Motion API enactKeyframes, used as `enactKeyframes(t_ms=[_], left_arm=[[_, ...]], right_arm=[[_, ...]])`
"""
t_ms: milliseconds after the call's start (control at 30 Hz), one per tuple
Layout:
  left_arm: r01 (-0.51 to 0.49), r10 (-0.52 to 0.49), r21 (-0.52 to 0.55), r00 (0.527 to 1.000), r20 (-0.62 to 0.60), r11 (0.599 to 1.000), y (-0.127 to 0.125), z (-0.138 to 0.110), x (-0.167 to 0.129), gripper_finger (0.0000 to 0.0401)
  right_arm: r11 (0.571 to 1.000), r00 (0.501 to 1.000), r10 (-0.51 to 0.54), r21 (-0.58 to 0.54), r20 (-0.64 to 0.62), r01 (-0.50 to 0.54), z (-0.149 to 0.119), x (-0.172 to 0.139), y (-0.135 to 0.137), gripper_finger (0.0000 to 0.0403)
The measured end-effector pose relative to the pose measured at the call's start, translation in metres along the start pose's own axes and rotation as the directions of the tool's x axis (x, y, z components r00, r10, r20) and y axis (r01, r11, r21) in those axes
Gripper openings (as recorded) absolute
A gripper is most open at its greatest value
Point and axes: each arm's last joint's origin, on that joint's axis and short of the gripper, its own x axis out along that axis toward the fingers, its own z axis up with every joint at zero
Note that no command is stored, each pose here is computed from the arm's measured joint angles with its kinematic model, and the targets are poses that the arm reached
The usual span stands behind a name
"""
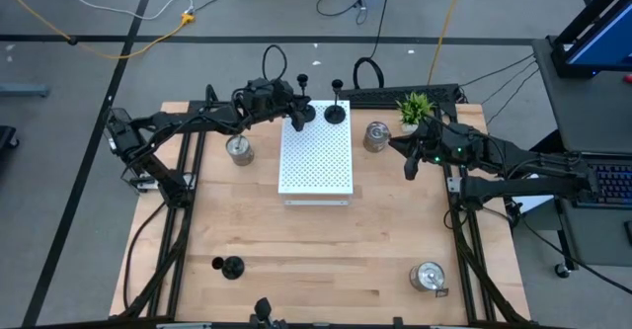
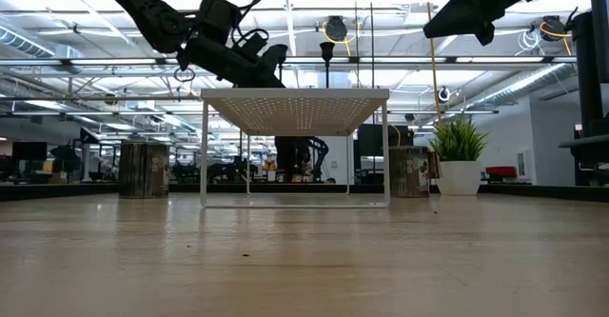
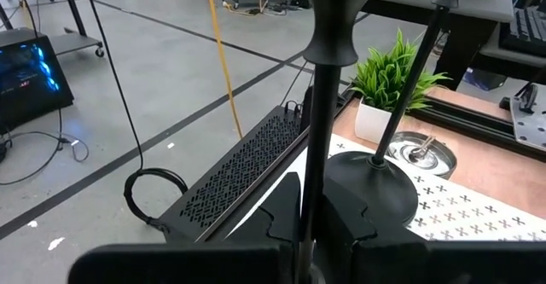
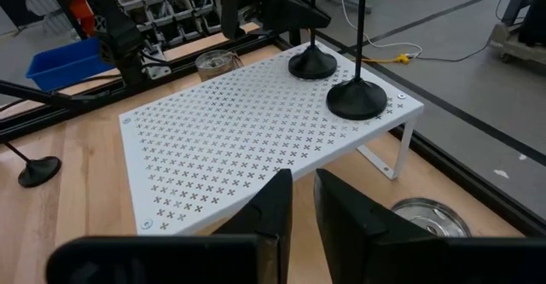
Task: Pick & Place candle stick holders
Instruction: Put the right black candle holder on the shelf
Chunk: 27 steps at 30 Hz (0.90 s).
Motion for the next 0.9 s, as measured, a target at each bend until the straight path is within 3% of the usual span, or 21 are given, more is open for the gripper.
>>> enactKeyframes(t_ms=[200, 900], left_arm=[[-0.003, 0.002, -0.008, 1.0, -0.029, 1.0, 0.0004, -0.0036, 0.0003, 0.0032], [-0.019, 0.018, -0.012, 0.999, -0.051, 1.0, -0.0025, -0.0013, -0.0054, 0.0139]], right_arm=[[1.0, 1.0, 0.0, 0.0, 0.0, 0.0, 0.0, 0.0, 0.0001, 0.0043], [1.0, 1.0, 0.0, 0.0, 0.0, 0.0, 0.0, 0.0001, 0.0001, 0.0043]])
